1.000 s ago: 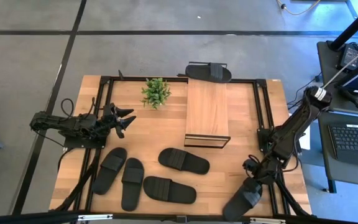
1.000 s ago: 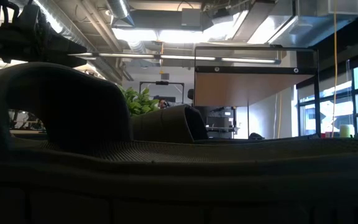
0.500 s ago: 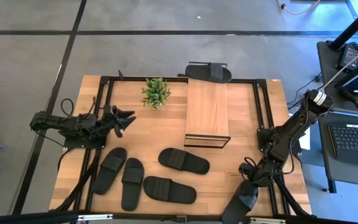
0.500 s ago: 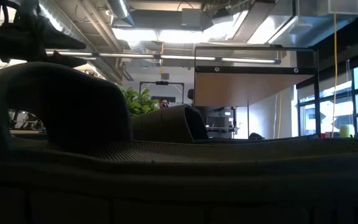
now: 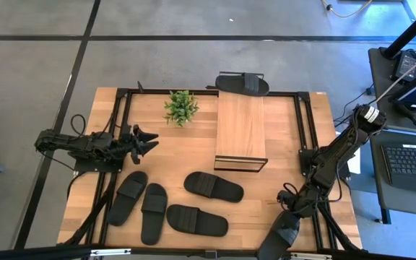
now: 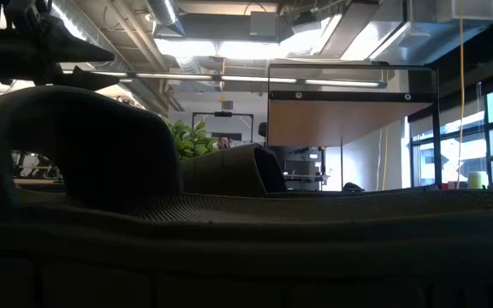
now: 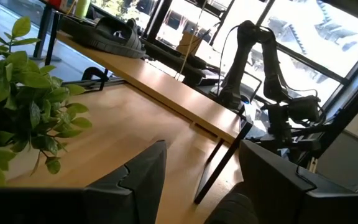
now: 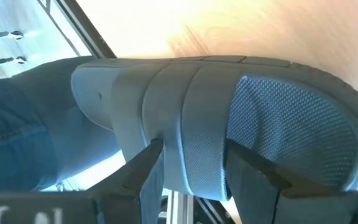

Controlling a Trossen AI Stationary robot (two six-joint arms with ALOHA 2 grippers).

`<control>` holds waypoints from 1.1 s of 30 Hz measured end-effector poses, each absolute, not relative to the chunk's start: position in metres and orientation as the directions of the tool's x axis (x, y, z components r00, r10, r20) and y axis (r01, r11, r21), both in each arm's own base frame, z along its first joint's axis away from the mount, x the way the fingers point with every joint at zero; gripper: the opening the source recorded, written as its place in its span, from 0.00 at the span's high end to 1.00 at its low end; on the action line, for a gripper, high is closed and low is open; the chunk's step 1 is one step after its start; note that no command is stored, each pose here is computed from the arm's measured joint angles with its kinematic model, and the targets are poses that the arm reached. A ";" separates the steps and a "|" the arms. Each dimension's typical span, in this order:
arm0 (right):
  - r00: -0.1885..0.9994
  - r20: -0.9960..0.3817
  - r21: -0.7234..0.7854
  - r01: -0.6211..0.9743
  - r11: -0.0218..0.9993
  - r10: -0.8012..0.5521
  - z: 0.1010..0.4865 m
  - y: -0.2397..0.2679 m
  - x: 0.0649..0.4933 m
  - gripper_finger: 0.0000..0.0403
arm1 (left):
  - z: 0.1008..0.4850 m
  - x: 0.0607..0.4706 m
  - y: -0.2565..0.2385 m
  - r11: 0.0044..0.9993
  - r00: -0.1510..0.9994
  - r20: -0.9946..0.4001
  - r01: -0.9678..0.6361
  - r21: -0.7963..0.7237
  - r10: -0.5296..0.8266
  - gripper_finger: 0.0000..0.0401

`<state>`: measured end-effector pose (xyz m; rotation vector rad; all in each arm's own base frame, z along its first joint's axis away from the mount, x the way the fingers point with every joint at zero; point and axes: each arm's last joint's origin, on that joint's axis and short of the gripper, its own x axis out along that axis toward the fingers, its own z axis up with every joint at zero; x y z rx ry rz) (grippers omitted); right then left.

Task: Pick and place slides into the shelf
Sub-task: Put the black slide on the shelf

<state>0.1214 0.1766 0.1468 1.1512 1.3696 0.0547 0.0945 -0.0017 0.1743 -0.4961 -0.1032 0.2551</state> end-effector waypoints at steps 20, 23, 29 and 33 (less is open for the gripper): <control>0.263 -0.752 0.642 0.501 0.581 0.604 0.138 0.179 0.123 0.96 | 0.174 0.094 -0.001 0.842 0.956 0.035 -0.240 -0.484 0.292 0.51; 0.265 -0.750 0.644 0.500 0.579 0.606 0.138 0.179 0.123 0.97 | 0.174 0.094 -0.001 0.842 0.956 0.035 -0.240 -0.484 0.292 0.51; 0.313 -0.696 0.704 0.472 0.531 0.646 0.148 0.180 0.124 0.98 | 0.174 0.094 -0.001 0.841 0.955 0.035 -0.241 -0.483 0.294 0.51; 0.363 -0.662 0.741 0.450 0.499 0.656 0.159 0.176 0.123 0.99 | 0.174 0.094 -0.001 0.841 0.955 0.035 -0.242 -0.484 0.295 0.51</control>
